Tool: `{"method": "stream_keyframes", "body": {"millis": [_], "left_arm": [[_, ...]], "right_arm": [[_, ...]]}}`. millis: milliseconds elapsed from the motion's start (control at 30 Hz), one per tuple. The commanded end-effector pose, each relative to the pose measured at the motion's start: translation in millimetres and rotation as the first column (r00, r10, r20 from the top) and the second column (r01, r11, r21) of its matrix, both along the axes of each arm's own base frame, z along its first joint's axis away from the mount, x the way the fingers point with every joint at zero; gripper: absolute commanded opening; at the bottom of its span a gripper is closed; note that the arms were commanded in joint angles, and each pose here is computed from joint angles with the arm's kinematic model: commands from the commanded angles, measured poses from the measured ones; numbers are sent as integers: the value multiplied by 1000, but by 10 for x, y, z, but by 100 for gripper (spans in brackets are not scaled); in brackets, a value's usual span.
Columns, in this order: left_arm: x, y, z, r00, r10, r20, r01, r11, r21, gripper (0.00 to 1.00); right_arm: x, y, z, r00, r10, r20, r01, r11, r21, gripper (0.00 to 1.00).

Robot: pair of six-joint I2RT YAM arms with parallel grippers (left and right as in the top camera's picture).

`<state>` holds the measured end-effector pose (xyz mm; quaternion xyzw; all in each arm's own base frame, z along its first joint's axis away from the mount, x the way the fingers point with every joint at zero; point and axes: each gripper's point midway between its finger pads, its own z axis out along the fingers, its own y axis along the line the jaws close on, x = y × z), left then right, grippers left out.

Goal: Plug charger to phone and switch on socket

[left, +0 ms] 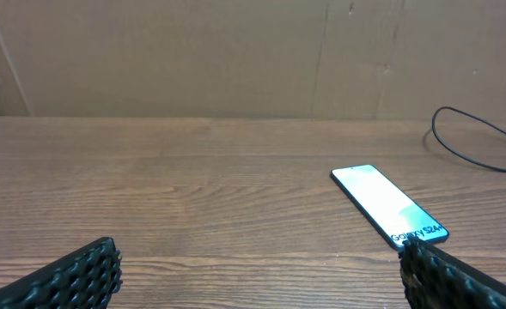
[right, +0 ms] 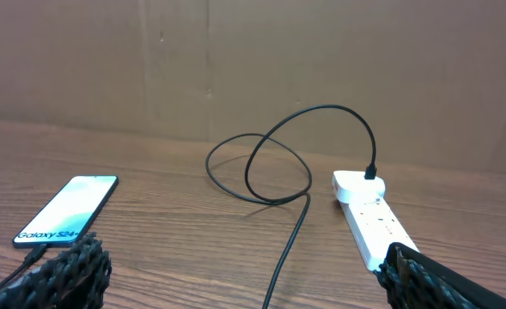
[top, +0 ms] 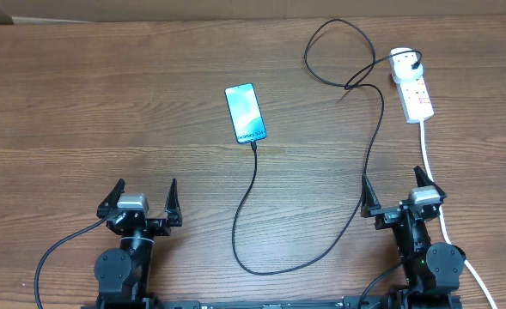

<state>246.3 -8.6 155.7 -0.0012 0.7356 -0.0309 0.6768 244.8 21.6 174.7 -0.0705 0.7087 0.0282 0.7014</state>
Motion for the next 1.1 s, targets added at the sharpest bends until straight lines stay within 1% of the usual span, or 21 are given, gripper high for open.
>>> {"method": "stream_keyframes", "body": {"millis": [0, 700, 867, 1067], "left_arm": [[-4, -9, 1, 1000, -5, 6, 4, 1000, 23, 100], [-4, -9, 1, 1000, -5, 6, 4, 1000, 23, 100], [-4, -9, 1, 1000, -5, 6, 4, 1000, 23, 100], [-4, -9, 1, 1000, -5, 6, 4, 1000, 23, 100]], "right_arm": [[1, 6, -22, 1000, 2, 2, -2, 1000, -1, 100], [-4, 34, -16, 1000, 18, 4, -18, 1000, 8, 100], [-4, 39, -16, 1000, 20, -20, -16, 984, 177, 100], [-4, 37, -17, 1000, 20, -22, -15, 983, 185, 100]]}}
